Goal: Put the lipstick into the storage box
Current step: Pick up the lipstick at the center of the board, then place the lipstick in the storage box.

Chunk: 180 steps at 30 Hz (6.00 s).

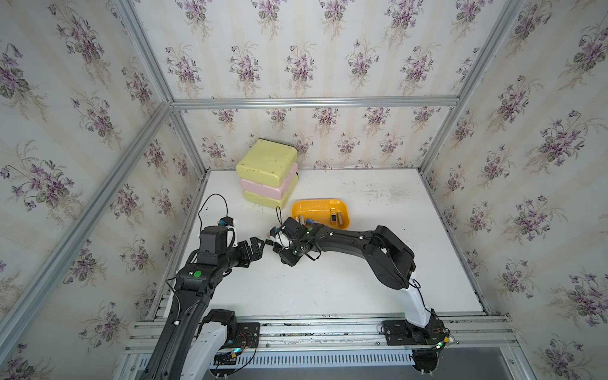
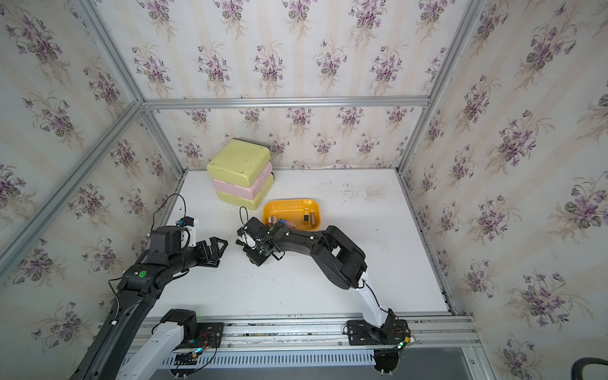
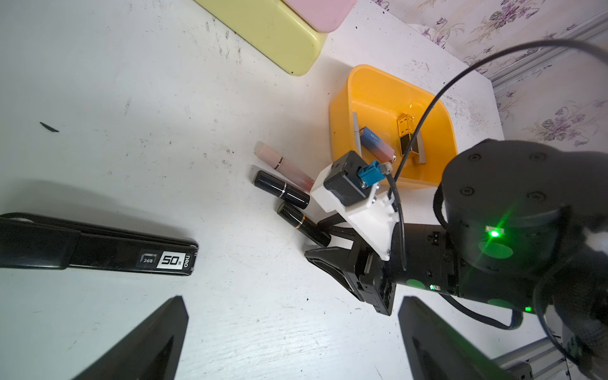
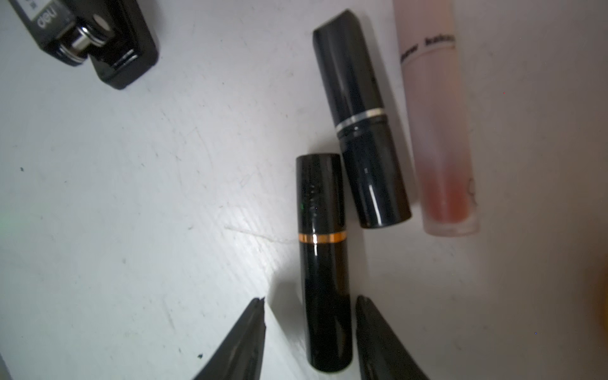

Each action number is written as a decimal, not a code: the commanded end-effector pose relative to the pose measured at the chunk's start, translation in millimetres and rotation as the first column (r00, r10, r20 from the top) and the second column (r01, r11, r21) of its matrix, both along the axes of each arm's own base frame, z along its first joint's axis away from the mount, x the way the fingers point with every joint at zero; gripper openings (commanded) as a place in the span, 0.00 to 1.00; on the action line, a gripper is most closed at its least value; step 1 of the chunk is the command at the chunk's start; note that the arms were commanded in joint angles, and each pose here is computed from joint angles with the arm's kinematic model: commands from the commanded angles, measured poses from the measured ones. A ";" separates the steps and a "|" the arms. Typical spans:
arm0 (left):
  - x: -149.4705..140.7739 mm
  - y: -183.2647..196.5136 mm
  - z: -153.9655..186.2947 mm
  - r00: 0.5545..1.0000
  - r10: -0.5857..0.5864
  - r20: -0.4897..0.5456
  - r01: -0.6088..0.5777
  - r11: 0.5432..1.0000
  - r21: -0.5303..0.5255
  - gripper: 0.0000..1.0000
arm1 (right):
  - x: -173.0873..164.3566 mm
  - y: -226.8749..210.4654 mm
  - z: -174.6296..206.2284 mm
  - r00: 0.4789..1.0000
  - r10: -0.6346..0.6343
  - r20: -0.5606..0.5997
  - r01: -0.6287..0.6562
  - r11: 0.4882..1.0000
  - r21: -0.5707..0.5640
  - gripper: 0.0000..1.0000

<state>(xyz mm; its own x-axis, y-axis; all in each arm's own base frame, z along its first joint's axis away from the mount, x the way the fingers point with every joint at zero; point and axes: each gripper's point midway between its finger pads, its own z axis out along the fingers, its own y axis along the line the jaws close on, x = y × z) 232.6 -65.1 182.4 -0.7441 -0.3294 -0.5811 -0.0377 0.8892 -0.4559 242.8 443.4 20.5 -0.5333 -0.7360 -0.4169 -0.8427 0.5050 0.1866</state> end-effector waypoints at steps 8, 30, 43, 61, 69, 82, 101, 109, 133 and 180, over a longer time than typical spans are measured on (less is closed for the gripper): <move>0.3 1.4 1.6 1.000 0.001 0.011 -0.001 1.000 0.003 1.00 | -12.0 -4.5 -7.1 0.999 0.022 -0.036 -0.023 0.999 -0.026 0.38; 2.9 -8.5 1.9 1.000 -0.025 0.018 0.026 0.998 -0.059 1.00 | -28.8 -35.6 13.6 0.999 -0.029 -0.021 0.030 0.999 0.029 0.21; 25.8 -63.7 17.0 0.966 -0.205 0.158 0.249 0.905 -0.347 1.00 | -16.6 -111.3 64.6 0.965 -0.211 -0.156 0.249 0.923 0.293 0.20; 65.8 -201.3 76.3 0.762 -0.513 0.395 0.644 0.662 -0.383 1.00 | 32.1 -180.5 211.5 0.911 -0.247 -0.331 0.413 0.558 0.720 0.20; 85.5 -240.2 74.4 0.741 -0.548 0.388 0.671 0.628 -0.395 0.97 | 29.2 -181.5 224.5 0.922 -0.236 -0.308 0.388 0.561 0.732 0.20; 85.4 -269.7 83.2 0.701 -0.589 0.401 0.713 0.578 -0.397 0.79 | 28.4 -181.4 225.2 0.924 -0.231 -0.304 0.382 0.562 0.734 0.20; 84.7 -278.0 82.8 0.697 -0.594 0.402 0.717 0.562 -0.412 0.49 | 28.3 -181.9 223.0 0.922 -0.235 -0.308 0.387 0.562 0.730 0.20; 84.1 -280.6 83.3 0.694 -0.596 0.404 0.720 0.555 -0.417 0.32 | 29.1 -182.7 221.9 0.921 -0.242 -0.304 0.389 0.565 0.728 0.20; 98.9 -257.7 34.3 0.794 -0.593 0.135 0.606 0.753 -0.256 0.12 | 63.4 -238.3 215.4 0.807 -0.564 -0.175 0.536 0.573 0.620 0.72; 213.0 -277.2 -149.0 0.798 -0.504 -0.329 0.501 0.859 -0.101 0.15 | 43.5 -238.5 171.2 0.836 -0.532 -0.138 0.519 0.682 0.515 0.73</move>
<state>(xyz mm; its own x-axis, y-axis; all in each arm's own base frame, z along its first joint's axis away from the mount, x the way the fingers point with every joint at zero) 442.5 -340.9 36.7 -0.9501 0.1518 -0.2724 0.2732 0.8266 -0.4921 286.2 203.4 188.1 -0.7661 -0.0007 -0.6427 -0.4546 0.7075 0.5412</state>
